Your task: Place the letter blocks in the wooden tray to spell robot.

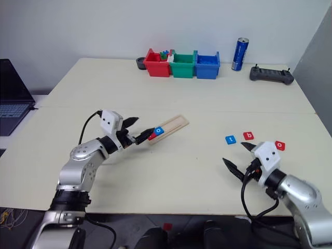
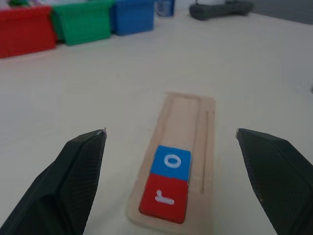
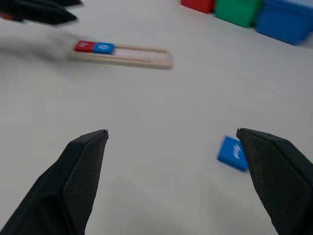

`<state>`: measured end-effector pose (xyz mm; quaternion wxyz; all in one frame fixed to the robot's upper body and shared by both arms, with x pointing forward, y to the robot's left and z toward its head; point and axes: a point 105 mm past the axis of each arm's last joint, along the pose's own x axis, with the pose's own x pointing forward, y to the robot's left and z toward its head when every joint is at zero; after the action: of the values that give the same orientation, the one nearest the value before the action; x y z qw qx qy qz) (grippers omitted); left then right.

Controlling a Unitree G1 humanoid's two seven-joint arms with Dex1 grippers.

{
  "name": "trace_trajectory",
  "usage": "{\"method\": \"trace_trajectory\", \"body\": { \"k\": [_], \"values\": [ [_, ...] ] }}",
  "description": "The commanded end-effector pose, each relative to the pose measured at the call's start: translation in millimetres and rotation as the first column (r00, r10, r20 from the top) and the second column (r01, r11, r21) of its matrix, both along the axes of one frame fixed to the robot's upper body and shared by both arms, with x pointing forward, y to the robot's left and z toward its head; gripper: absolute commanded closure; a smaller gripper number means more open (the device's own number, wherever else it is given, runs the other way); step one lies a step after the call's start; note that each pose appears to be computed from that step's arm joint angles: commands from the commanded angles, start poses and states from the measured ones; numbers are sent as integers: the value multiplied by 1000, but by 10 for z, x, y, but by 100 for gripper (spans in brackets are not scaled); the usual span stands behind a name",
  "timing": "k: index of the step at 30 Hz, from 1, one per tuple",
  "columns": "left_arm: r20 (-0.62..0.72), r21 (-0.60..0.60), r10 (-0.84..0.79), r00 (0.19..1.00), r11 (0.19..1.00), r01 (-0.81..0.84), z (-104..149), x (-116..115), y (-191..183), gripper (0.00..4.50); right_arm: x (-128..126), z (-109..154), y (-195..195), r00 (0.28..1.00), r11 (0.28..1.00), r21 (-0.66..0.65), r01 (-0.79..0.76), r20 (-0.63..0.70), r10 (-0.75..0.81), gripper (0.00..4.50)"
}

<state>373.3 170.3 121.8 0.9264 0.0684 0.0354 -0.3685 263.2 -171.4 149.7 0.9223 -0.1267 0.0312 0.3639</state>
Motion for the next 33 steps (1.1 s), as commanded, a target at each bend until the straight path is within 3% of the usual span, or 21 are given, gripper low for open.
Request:
{"method": "trace_trajectory", "body": {
  "k": [1, 6, 21, 33],
  "values": [
    [25, 49, -96, 995, 994, 95, 65, 45, -26, 0, 1, 109, 82, 996, 996, 36, -83, -23, 84, 3],
    [26, 107, -120, 992, 987, 117, 19, 146, 10, 0, -5, 211, 189, 990, 989, 61, -135, -36, 137, 3],
    [3, 130, -146, 989, 981, 144, -180, 195, -72, 0, -37, 92, 209, 996, 996, 48, -81, -42, 83, 3],
    [53, 110, -126, 991, 987, 120, -71, 271, -63, 0, -16, 110, 167, 997, 997, 41, -59, -37, 61, 3]
  ]
}}
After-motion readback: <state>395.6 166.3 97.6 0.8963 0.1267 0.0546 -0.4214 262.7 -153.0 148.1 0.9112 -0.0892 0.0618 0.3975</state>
